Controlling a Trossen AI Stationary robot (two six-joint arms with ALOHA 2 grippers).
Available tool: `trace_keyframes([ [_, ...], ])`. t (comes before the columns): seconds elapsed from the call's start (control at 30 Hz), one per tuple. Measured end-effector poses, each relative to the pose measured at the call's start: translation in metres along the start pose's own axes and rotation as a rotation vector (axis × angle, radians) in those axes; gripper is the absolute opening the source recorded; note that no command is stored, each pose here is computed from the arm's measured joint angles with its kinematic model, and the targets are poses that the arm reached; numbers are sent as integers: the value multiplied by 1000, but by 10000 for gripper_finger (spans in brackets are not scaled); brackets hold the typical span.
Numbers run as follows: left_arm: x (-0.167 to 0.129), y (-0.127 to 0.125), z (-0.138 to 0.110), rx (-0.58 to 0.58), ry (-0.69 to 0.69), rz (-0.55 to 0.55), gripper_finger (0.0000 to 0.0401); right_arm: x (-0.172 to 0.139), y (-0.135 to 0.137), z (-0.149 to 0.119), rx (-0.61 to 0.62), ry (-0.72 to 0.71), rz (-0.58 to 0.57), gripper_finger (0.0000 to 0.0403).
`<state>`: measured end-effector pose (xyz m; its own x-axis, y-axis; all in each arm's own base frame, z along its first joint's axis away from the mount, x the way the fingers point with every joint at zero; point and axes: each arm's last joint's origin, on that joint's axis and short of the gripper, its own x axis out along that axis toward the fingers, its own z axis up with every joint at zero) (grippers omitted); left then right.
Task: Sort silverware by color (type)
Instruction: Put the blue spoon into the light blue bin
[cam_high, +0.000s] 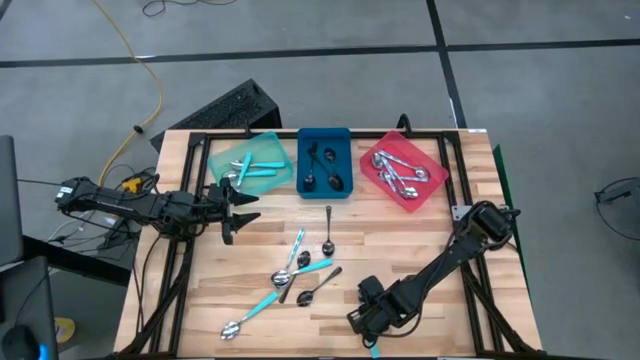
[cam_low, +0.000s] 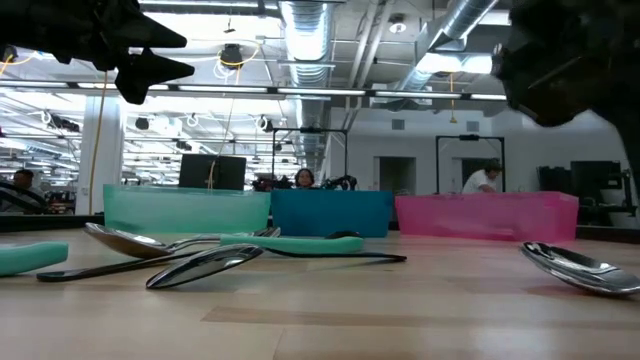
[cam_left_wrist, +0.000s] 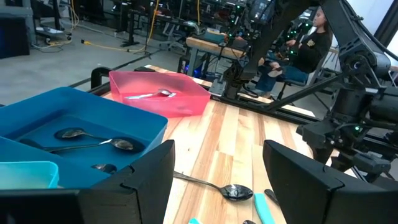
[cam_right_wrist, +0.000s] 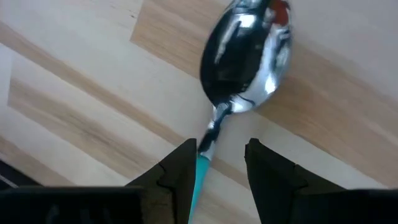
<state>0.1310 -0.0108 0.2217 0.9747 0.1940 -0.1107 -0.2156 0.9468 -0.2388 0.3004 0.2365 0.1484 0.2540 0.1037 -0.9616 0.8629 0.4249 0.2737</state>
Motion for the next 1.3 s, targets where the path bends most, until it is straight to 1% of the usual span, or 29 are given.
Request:
trace_keyframes([
  [0.17, 0, 0, -1, 3, 5, 7, 228, 8, 0, -2, 0, 10, -12, 160],
  [0.33, 0, 1, 0, 2, 0, 22, 228, 9, -2, -1, -28, 12, -36, 154],
  [0.43, 0, 1, 0, 2, -1, 24, 228, 8, -5, 0, -29, 9, -70, 131],
  [0.6, 0, 1, 0, 3, -1, 26, 228, 8, -8, 1, -42, 4, -98, 71],
  [0.7, 0, 1, 0, 3, -1, 27, 228, 8, -8, 4, -61, 3, -101, 43],
  [0.8, 0, 1, 0, 3, -1, 27, 228, 9, -6, 10, -93, -6, -98, 38],
  [0.9, 0, 1, 0, 2, -1, 27, 228, 8, -5, 20, -142, -8, -93, 38],
  [1.0, 0, 1, 0, 1, -1, 27, 228, 9, -2, 37, -181, -14, -93, 38],
  [1.17, 0, 1, 0, 1, -1, 27, 228, 5, 9, 72, -286, -106, -83, 37],
  [1.23, 0, 1, 0, 1, -1, 27, 228, 0, 16, 87, -329, -141, -67, 24],
  [1.3, 0, 1, 0, 1, -1, 27, 228, -5, 23, 103, -368, -188, -63, 19],
])
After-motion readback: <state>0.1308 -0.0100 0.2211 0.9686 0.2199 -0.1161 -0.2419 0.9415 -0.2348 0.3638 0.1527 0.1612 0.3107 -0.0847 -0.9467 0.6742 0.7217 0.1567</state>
